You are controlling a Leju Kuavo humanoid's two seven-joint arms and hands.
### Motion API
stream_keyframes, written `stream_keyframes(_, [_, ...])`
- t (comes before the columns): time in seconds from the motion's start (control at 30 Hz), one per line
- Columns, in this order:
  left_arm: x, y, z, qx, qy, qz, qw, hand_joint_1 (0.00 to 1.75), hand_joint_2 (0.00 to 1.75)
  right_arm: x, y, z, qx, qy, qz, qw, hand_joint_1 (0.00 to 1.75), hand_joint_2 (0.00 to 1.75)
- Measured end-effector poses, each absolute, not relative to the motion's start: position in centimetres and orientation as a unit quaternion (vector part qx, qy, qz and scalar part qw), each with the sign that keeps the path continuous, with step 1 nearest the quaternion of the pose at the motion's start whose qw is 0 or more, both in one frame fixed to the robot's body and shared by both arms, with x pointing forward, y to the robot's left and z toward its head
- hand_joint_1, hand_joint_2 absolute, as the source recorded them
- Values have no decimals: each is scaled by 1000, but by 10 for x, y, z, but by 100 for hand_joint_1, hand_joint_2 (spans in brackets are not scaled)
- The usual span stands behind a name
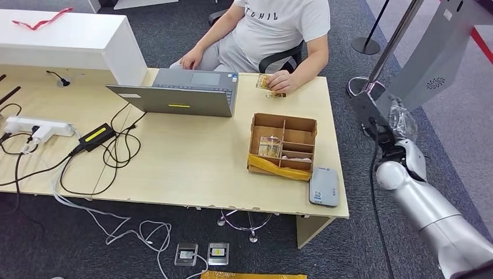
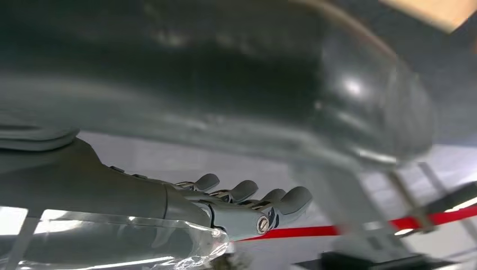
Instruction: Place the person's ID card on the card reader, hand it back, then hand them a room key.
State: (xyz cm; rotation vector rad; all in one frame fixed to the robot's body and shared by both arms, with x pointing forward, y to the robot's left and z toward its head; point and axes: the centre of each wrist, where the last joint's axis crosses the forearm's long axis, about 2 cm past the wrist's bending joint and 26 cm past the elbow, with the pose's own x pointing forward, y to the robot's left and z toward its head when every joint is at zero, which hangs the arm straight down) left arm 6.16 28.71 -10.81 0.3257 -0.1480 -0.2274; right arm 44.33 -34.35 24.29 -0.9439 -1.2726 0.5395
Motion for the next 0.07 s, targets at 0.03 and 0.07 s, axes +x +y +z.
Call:
stream_keyframes(0.03, [61,288,-108,163,-71,-110,978,0,0,441,-359,243,-429,-550,226,680,0,0])
stream_keyframes(0.07, [61,288,-108,164,-70,-108,978,0,0,440,-367,243,-435,-543,219,684,0,0])
